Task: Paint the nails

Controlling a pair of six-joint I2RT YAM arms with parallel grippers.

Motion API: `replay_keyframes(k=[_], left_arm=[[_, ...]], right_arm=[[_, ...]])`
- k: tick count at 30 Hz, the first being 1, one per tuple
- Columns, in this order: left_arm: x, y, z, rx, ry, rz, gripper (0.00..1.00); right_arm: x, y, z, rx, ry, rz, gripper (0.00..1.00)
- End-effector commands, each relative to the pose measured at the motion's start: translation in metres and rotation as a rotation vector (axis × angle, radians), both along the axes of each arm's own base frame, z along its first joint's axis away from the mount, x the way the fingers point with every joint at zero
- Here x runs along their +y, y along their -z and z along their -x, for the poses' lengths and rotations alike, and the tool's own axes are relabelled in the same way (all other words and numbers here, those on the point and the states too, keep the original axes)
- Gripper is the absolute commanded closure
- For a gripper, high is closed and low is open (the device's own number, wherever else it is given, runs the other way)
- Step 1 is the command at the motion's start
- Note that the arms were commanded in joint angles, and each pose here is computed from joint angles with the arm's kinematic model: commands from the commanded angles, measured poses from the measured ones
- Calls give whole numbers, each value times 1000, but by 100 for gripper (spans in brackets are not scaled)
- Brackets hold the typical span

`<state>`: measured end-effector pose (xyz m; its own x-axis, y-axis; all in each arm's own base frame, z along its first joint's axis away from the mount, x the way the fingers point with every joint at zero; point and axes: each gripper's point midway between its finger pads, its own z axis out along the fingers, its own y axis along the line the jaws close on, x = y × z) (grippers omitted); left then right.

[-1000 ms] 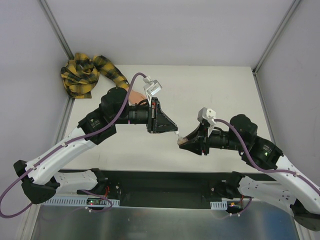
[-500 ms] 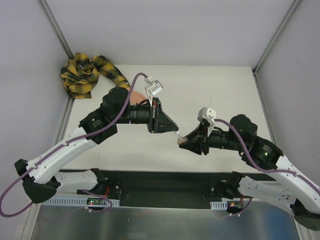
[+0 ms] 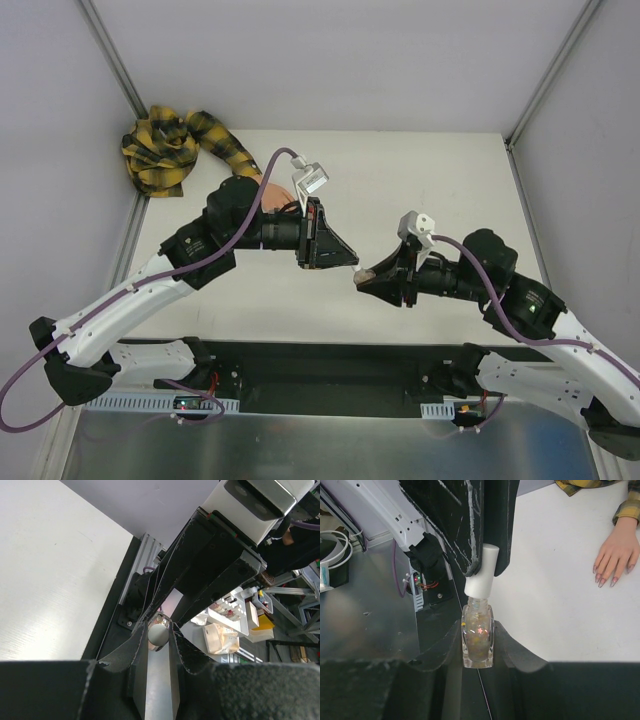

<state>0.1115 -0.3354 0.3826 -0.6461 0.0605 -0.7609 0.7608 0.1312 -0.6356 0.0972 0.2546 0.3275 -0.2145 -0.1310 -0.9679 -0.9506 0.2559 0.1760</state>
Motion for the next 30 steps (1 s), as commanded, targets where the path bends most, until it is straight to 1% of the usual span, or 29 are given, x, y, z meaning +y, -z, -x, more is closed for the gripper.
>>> replay_keyframes(k=[1,8,11,15,18,20,21,22,25,26,28,29,30], left_arm=[[-1,-2,7,-20,26,13,100],[-5,6,5,-32,28,-6,100],[-5,16,4,-57,28,-38,100],[-3,30,-2,-107,21,-84,100],[-1,30,2,-158,52,-80,100],[-1,28,14,-174,137,-64,100],[-1,28,19,-203,181,-55,100],[1,27,34,-206,272,-32,100],[5,28,51,-250,404,7,100],[9,25,61,-254,466,31,100],[11,17,68,-284,510,72,100],[16,11,78,-283,577,107,100],[16,1,81,-311,595,151,100]], right_arm=[[1,-32,-4,-55,24,-100,100],[5,-44,-8,-63,39,-138,100],[6,-58,-16,-86,81,-175,100],[12,-84,-24,-131,87,-222,100],[13,-92,-34,-188,127,-250,100],[16,-100,-40,-213,144,-273,100],[17,-112,-37,-227,124,-294,100],[19,-117,-34,-231,101,-298,100],[21,-140,-15,-260,6,-360,100],[20,-151,-2,-283,-59,-399,100],[14,-170,22,-299,-154,-447,100],[12,-176,39,-306,-250,-461,100],[11,-181,48,-304,-294,-478,100]])
